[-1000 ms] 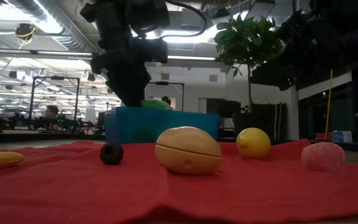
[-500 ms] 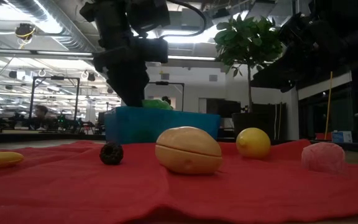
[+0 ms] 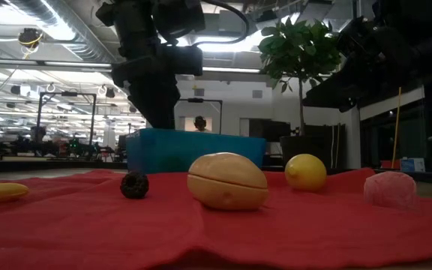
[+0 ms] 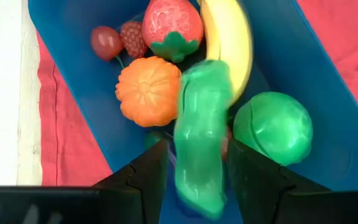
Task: Pick and placing Produce into tupperware
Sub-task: Put the peas into the blue bin, then put the lemon into the blue bin
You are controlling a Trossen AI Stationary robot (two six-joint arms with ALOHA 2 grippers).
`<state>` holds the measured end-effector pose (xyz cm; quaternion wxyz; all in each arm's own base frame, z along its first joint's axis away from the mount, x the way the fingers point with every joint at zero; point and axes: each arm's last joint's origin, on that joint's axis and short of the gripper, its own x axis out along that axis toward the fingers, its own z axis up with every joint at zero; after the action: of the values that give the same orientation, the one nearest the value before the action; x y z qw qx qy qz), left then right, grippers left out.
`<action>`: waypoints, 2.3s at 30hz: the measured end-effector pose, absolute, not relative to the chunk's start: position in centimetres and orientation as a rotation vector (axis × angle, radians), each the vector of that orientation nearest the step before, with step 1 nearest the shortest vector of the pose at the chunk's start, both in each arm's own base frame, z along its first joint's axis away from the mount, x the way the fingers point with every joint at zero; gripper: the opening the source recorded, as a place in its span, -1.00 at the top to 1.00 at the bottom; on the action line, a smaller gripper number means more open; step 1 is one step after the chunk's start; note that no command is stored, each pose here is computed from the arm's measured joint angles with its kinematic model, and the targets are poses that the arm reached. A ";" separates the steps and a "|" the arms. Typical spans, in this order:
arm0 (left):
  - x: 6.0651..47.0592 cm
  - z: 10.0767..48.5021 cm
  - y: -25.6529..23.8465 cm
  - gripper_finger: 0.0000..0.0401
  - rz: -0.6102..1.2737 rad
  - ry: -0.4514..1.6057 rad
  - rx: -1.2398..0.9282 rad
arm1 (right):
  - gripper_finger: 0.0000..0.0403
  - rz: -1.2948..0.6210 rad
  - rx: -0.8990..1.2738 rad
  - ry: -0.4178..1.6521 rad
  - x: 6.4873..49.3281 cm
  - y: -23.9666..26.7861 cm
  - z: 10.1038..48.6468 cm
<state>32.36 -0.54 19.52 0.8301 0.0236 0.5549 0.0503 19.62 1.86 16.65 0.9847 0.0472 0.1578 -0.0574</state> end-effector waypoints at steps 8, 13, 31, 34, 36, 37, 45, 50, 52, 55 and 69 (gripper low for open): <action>32.4 19.5 -0.5 0.01 0.073 1.179 0.101 | 0.19 -0.104 0.093 0.317 19.6 2.1 16.7; 32.4 20.6 -1.0 0.00 0.054 1.107 0.120 | 0.19 -0.103 0.089 0.312 19.6 2.1 16.7; 27.6 23.3 -5.4 0.04 -0.058 0.622 0.147 | 0.19 0.232 0.050 0.168 19.9 3.0 18.2; 25.3 23.4 -5.8 0.04 -0.023 0.544 0.135 | 0.19 0.226 0.092 0.175 19.9 3.0 18.2; 24.0 23.1 -6.0 0.03 0.005 0.514 0.132 | 0.19 0.223 0.099 0.177 19.9 3.0 18.2; 23.3 22.9 -6.1 0.03 0.019 0.504 0.133 | 0.19 0.222 0.102 0.177 19.9 2.9 18.2; 20.0 21.3 -6.2 0.05 0.104 0.466 0.079 | 0.19 0.140 0.185 0.178 20.0 2.7 18.2; 19.5 20.7 -6.1 0.03 0.154 0.465 0.054 | 0.17 0.066 0.214 0.218 19.9 2.4 17.8; 19.5 20.8 -6.0 0.03 0.175 0.458 0.047 | 0.13 0.058 0.214 0.224 19.9 2.3 17.7; 19.5 20.8 -5.9 0.04 0.194 0.454 0.051 | 0.00 0.019 0.211 0.222 20.0 1.9 17.7; 19.5 20.8 -5.9 0.07 0.209 0.452 0.053 | -0.36 -0.019 0.064 0.213 21.9 0.4 20.9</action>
<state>19.48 -5.89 20.79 0.9688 0.0263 0.2237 0.1032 21.85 0.41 20.91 0.9938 0.0320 0.1062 -0.0096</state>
